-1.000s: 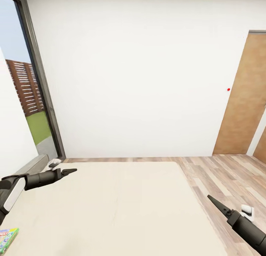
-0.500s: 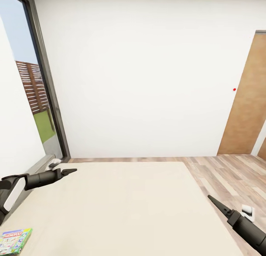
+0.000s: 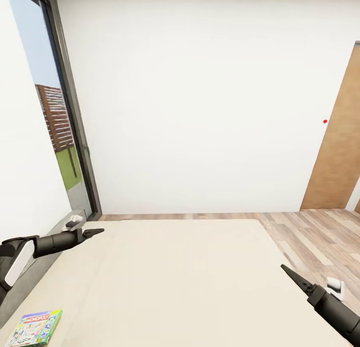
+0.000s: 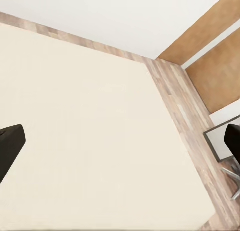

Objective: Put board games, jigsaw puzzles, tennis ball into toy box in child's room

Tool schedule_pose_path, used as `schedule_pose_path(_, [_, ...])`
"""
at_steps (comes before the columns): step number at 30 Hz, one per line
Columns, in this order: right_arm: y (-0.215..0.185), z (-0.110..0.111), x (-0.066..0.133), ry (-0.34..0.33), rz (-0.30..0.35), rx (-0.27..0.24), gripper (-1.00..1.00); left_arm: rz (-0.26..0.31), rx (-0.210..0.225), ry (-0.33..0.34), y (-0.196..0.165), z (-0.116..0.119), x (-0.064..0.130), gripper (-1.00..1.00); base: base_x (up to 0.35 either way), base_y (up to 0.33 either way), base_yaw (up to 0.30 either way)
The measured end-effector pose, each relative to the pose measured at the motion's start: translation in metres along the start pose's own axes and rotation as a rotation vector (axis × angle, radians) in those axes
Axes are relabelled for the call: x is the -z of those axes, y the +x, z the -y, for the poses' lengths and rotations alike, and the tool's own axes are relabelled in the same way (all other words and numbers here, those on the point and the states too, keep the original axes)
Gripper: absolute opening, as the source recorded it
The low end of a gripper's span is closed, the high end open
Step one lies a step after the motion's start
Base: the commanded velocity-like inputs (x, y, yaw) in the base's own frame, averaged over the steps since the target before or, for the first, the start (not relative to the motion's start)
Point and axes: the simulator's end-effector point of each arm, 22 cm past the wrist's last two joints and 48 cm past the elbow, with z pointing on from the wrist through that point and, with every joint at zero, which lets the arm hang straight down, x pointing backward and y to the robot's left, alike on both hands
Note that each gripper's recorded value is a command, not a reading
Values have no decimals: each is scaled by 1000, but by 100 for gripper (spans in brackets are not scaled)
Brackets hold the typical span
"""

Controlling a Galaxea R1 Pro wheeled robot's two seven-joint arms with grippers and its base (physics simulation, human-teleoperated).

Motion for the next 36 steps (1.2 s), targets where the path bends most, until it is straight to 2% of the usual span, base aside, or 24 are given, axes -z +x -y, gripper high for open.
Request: schedule_pose_path(36, [1,0,-1,-1,-1,-1,100,-1,0,-3,1,-1,0,100,0,287,0])
